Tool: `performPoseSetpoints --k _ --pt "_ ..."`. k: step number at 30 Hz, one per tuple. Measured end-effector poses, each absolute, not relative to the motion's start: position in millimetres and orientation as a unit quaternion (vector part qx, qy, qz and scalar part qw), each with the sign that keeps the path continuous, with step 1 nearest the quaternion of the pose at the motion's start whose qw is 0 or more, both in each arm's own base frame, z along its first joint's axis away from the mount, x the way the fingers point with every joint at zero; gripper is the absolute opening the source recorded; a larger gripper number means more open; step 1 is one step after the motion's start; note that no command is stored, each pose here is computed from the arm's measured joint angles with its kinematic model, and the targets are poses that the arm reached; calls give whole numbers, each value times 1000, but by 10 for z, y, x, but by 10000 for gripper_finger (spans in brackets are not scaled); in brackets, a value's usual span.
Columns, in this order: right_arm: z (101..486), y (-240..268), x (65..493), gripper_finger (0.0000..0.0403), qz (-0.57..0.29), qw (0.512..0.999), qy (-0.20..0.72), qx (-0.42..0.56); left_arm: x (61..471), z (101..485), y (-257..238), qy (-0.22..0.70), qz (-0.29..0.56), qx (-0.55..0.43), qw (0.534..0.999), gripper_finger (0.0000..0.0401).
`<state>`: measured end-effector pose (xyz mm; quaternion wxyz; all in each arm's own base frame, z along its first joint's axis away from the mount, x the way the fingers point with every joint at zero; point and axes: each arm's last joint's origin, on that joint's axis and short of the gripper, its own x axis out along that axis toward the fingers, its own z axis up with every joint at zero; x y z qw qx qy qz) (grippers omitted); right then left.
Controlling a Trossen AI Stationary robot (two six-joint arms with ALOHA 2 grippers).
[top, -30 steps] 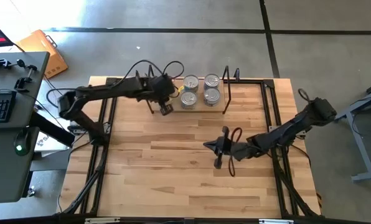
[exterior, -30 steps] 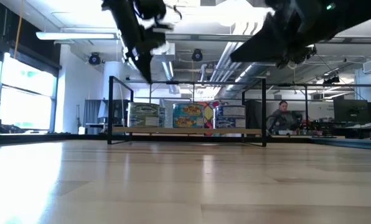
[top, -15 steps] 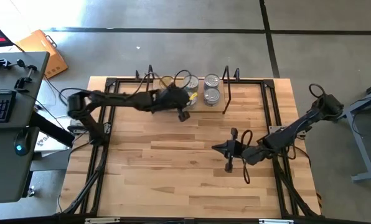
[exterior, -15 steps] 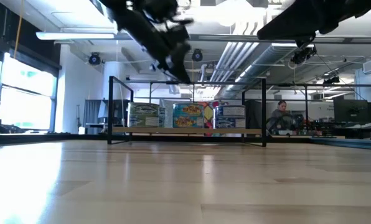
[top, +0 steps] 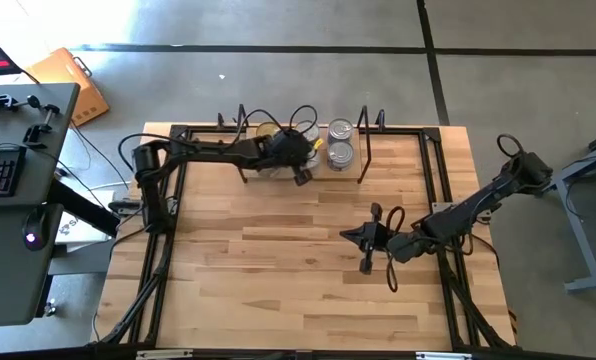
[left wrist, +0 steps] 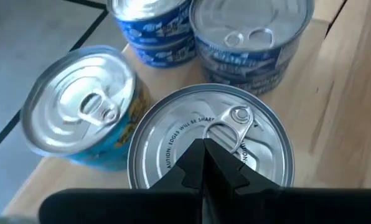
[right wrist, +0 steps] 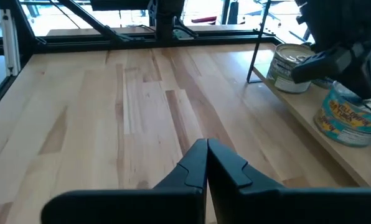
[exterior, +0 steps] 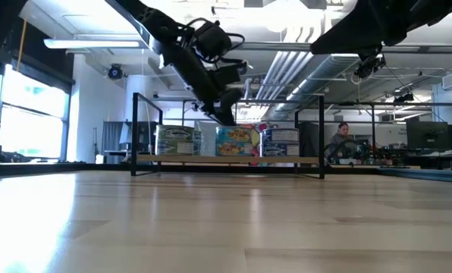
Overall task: Stack canned seafood by type on shelf
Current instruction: Adjust the stacked colored tuna cans on the shelf
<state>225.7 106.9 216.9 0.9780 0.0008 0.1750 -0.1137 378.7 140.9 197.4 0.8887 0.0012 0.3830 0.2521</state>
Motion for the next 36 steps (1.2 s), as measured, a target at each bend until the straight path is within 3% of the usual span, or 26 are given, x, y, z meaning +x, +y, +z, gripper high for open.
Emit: performPoseSetpoints --k 11,20,26,36 --pt "2170 1069 2257 0 -114 978 175 3 3832 1995 1382 358 241 -5 902 0" --pt "2148 1054 2247 0 -131 977 171 2 3718 2379 1320 320 243 15 916 0" --pt "2077 1036 2219 0 -138 976 170 15 3774 2179 1326 348 213 0 913 0" --pt "2074 1030 2220 0 -141 975 168 15 3737 2038 1391 389 240 -1 890 0"
